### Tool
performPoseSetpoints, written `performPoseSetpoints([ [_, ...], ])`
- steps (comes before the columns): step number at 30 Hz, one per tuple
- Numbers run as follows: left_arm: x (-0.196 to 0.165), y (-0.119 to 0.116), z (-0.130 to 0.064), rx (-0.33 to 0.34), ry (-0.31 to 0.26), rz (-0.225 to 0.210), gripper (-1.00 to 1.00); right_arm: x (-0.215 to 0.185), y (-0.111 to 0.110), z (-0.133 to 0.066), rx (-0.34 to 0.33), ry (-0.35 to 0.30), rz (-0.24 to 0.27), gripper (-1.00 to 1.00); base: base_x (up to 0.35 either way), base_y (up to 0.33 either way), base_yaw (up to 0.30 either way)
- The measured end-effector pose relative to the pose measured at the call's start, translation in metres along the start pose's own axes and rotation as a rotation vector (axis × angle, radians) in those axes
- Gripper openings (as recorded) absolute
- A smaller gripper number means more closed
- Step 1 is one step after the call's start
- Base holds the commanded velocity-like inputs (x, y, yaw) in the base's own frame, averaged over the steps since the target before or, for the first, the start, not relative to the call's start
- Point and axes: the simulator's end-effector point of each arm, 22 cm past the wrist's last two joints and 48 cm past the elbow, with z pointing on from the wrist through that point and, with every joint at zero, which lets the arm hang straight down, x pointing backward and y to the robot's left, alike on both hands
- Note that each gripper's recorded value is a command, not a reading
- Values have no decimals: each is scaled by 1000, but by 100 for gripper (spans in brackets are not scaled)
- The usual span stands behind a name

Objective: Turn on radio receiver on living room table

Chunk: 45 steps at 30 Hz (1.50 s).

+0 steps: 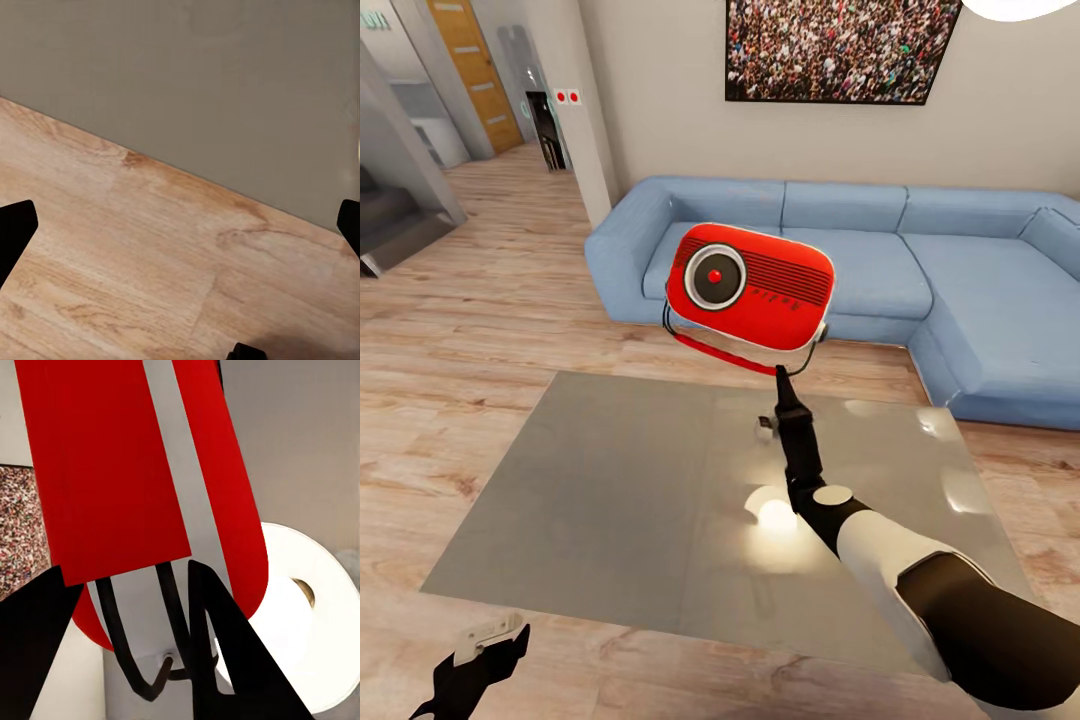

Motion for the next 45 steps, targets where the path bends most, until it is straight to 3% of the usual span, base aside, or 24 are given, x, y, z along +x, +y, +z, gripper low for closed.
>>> performPoseSetpoints([
  [28, 0, 0, 0, 0, 0, 0, 100, 4, 9, -11, -26, -41, -32, -100, 0, 0, 0],
  [30, 0, 0, 0, 0, 1, 0, 100, 0, 8, -13, -21, -69, -47, -100, 0, 0, 0],
  [35, 0, 1, 0, -1, 1, 1, 100, -6, 12, -27, -32, -121, -148, -100, 0, 0, 0],
  [45, -1, 2, 0, -2, 0, 3, 100, -12, 14, -39, -43, -156, -175, -100, 0, 0, 0],
])
